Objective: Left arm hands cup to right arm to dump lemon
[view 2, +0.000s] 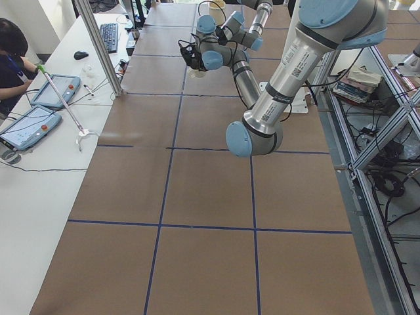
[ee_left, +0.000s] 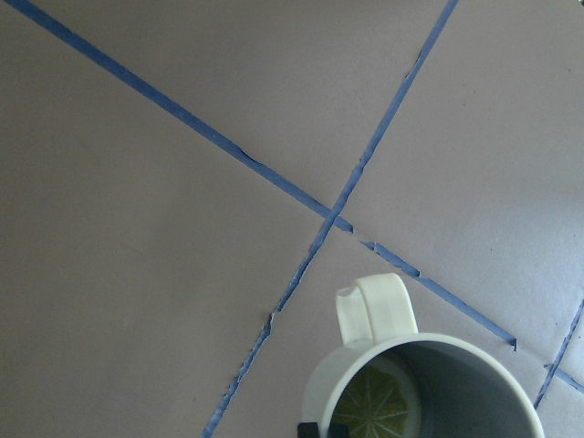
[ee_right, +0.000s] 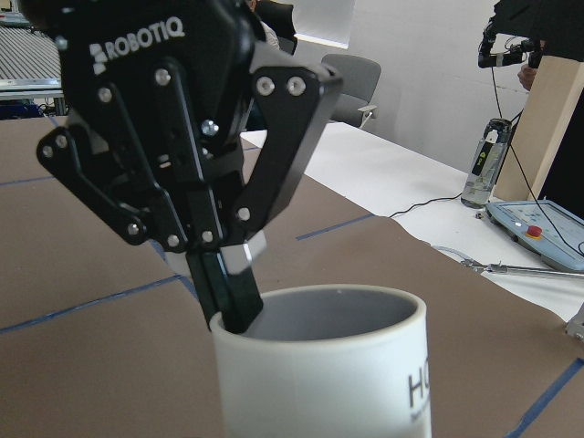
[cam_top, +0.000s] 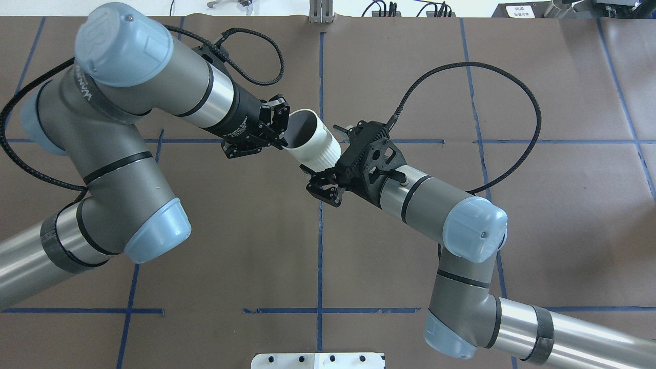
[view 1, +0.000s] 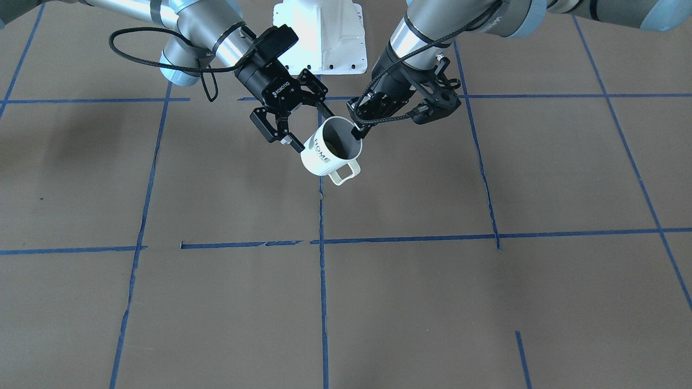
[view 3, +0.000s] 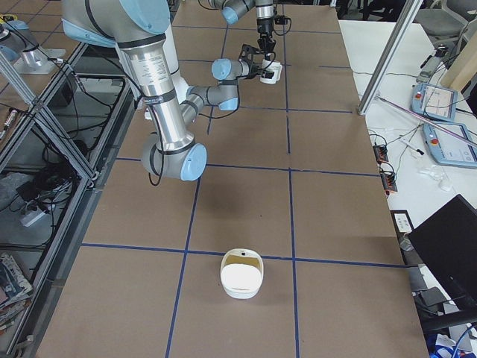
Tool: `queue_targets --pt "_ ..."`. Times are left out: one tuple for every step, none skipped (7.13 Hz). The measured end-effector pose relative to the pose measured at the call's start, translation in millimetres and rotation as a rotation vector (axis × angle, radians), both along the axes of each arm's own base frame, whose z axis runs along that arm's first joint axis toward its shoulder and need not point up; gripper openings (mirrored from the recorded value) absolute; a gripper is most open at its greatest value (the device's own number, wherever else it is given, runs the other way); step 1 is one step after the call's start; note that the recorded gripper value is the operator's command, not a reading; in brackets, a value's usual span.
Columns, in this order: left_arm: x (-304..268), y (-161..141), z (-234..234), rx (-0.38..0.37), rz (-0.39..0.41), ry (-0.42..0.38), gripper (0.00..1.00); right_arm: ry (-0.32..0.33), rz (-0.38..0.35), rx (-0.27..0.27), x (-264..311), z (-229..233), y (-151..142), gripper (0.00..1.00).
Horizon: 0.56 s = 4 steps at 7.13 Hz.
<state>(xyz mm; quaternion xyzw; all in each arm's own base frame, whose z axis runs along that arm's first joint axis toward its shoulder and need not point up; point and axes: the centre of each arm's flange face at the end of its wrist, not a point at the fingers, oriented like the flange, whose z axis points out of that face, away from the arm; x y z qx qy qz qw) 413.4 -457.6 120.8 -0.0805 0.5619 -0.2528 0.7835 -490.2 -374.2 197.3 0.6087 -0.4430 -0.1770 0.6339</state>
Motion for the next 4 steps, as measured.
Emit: queue_targets --pt "1.0 1.6 -4.2 0.001 0.004 0.006 0.0 0.002 0.003 0.0 -0.7 0.4 0.5 0.99" --pt "1.7 3.3 -7.2 0.002 0.007 0.011 0.0 0.003 0.011 -0.001 -0.8 1.0 0.5 0.99" --pt "1.9 5.4 -9.1 0.001 0.01 0.016 0.0 0.005 0.02 -0.002 -1.1 2.0 0.0 0.99" --pt "0.6 7.4 -11.0 0.002 0.012 0.021 0.0 0.007 0.024 -0.003 -1.5 2.7 -0.3 0.99"
